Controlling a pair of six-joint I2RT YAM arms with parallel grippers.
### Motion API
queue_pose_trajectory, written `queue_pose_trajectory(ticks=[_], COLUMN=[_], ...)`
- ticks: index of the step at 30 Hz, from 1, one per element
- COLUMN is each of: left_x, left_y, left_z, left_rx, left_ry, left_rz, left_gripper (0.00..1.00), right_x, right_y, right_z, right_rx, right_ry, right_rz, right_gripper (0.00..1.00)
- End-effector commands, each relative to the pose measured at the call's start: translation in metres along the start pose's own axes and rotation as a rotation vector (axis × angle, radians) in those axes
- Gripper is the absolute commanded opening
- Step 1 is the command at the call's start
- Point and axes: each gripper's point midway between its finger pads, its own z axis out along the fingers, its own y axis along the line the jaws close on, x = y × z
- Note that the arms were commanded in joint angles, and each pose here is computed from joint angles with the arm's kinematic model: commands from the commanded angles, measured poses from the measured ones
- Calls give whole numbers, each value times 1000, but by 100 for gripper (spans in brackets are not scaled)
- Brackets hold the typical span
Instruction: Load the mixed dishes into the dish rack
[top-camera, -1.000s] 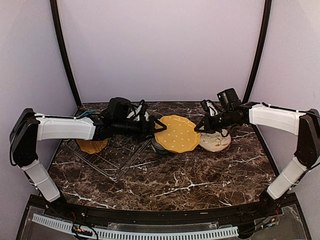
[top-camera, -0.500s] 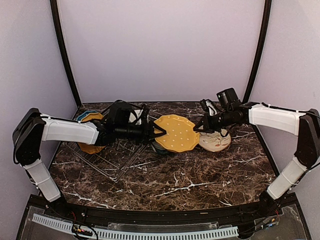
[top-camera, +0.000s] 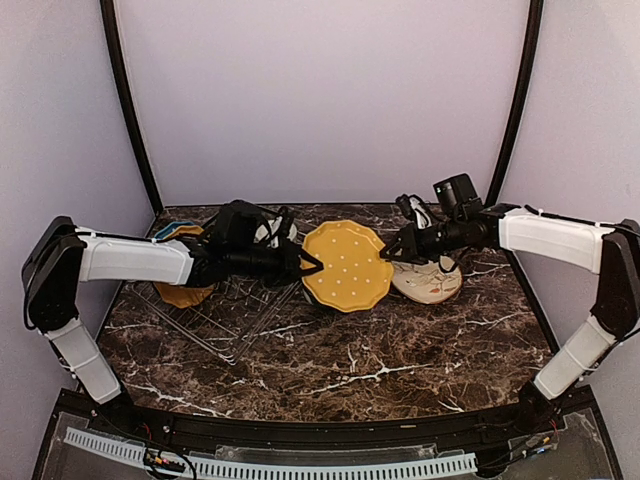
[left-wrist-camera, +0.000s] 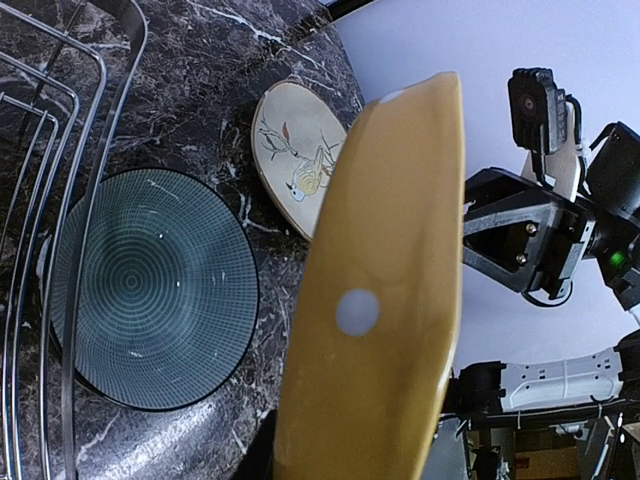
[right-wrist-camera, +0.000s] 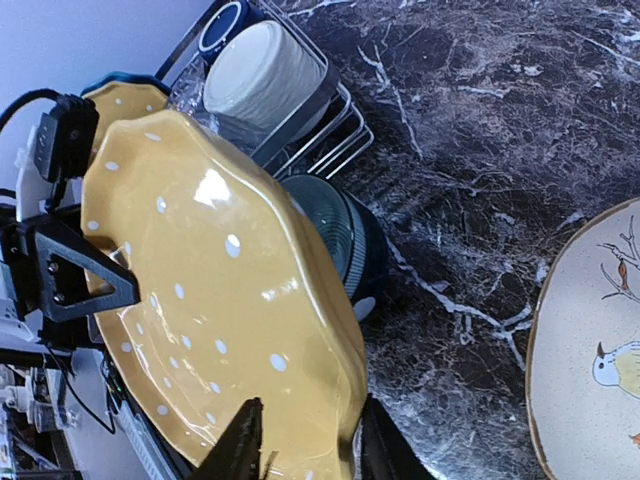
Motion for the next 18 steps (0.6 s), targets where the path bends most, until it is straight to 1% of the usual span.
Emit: queue_pose_trajectory(ticks=[1, 2, 3, 4, 5, 6, 7, 8, 9, 10, 11, 12, 13, 14, 15, 16, 18], left_x=[-33, -41, -44, -56, -56, -66, -66, -74, -73, -80, -79, -85, -83, -88, -88, -92, -95], left_y=[-58, -56, -58, -62, -57, -59, -56, -60, -57, -61, -59, -60, -57, -57, -54, -51, -46], left_z=[-44, -53, -67, -85, -95, -114, -126, -146, -157, -177, -188, -206, -216, -232, -242, -257, -279], left_rx=[78, 58, 19, -15, -79, -132, -192, -248, -302, -350, -393, -455, -494, -556, -602, -673, -787], left_ry=[-85, -104, -117, -168, -155, -207, -198, -256, -244, -297, -292, -336, -332, -366, -361, -379, -392], left_rz=[209, 225, 279, 313, 376, 422, 490, 533, 595, 629, 678, 729, 746, 789, 799, 845, 890], left_gripper=[1, 1, 1, 1, 1, 1, 1, 1, 1, 1, 1, 1, 1, 1, 1, 1, 1], right_x=[-27, -28, -30, -30, -32, -32, -32, -32, -32, -32, -31, -30, -30, -30, -30, -30, -31], right_y=[52, 52, 54, 55, 56, 56, 56, 55, 53, 52, 50, 49, 48, 47, 46, 45, 43], right_z=[-26, -30, -36, -40, -44, -47, -48, -48, -48, -46, -43, -40, -36, -33, -30, -27, -23], right_rx=[-133, -119, -111, -102, -94, -86, -79, -73, -66, -64, -65, -69, -73, -79, -83, -85, -84], right_ry=[-125, -136, -150, -161, -173, -181, -185, -189, -189, -186, -179, -174, -169, -161, -152, -147, -138], right_rz=[-136, -148, -165, -176, -187, -196, -200, -204, -203, -202, -199, -193, -188, -181, -176, -172, -167], right_gripper=[44, 52, 62, 67, 71, 73, 74, 74, 75, 75, 75, 75, 75, 74, 74, 74, 73])
